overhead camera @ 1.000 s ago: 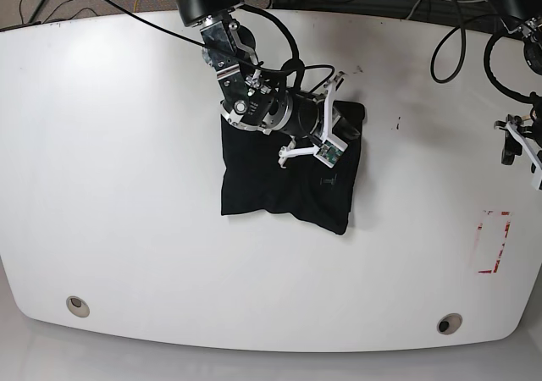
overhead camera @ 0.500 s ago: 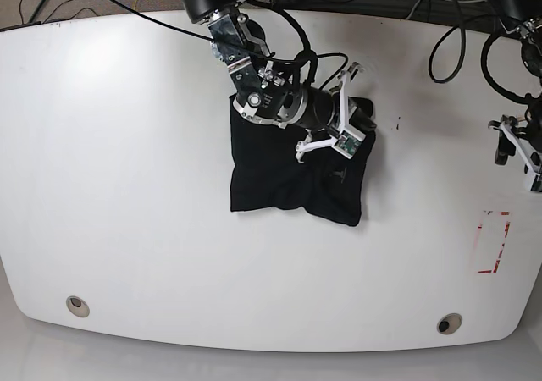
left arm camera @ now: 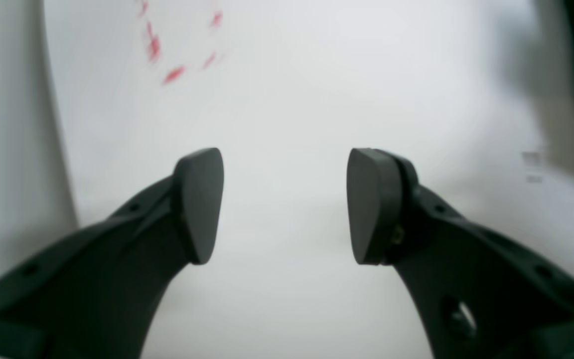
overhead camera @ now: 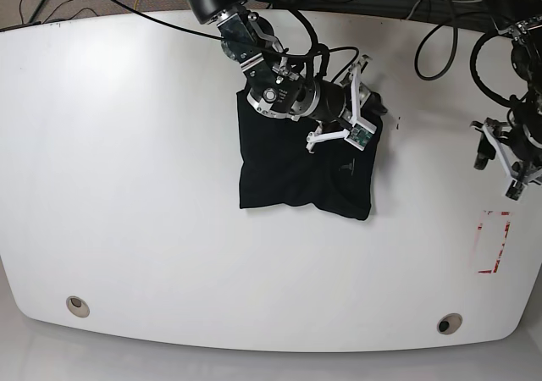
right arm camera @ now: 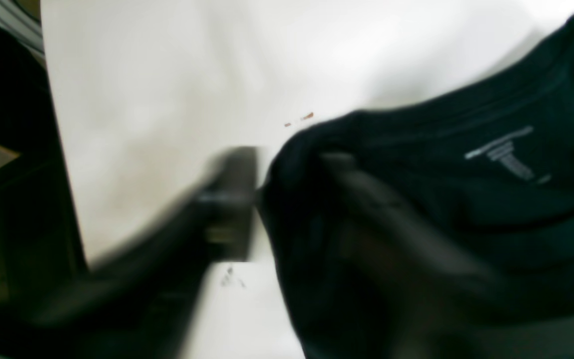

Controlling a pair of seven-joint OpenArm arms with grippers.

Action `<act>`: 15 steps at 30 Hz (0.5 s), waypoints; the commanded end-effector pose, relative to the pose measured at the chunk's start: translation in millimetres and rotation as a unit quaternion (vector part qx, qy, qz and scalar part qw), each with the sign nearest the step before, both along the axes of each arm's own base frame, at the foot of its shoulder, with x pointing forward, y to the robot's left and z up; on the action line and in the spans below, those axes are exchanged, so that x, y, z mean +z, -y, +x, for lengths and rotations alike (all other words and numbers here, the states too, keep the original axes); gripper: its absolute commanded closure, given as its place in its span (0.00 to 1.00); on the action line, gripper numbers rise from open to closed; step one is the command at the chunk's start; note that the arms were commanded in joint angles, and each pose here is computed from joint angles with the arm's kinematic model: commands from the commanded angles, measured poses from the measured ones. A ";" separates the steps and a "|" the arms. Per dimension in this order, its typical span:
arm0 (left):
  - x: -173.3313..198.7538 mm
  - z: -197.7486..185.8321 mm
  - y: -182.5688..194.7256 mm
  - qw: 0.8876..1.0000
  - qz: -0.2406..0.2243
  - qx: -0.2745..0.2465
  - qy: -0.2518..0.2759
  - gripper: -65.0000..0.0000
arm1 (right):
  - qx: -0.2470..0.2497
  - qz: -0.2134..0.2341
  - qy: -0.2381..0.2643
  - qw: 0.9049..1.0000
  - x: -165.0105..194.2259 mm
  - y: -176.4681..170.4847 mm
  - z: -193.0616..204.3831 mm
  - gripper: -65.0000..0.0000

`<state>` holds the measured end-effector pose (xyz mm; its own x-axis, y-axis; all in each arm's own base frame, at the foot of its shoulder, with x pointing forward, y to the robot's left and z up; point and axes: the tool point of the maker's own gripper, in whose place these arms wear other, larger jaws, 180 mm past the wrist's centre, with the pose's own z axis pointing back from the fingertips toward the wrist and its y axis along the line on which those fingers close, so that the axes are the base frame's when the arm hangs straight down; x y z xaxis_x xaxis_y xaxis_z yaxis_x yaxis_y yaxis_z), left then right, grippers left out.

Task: Layout the t-shirt on the table in an organized manner, then fold the t-shirt properly
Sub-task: 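Press the folded black bundle flat with the right gripper, then grasp the black bundle with both grippers and lift it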

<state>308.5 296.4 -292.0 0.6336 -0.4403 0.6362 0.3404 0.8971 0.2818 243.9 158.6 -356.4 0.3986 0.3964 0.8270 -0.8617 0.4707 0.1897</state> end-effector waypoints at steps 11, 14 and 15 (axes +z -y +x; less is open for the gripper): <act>13.4 21.2 66.6 0.996 -0.063 -0.037 0.056 0.44 | -0.077 0.015 0.084 0.993 45.0 61.9 43.5 0.36; 7.8 21.8 85.4 0.994 -0.076 -0.055 0.050 0.44 | -0.097 0.001 0.094 0.991 43.9 86.8 54.3 0.36; 4.2 22.0 97.8 0.993 -0.084 -0.066 0.046 0.44 | -0.103 -0.003 0.098 0.990 44.6 95.9 59.2 0.36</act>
<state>324.7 209.2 -298.5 0.5555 -0.3925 0.7330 0.4220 0.8927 0.1582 293.2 69.1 -328.4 0.3523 0.3490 0.8684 -0.7675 0.6387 0.0547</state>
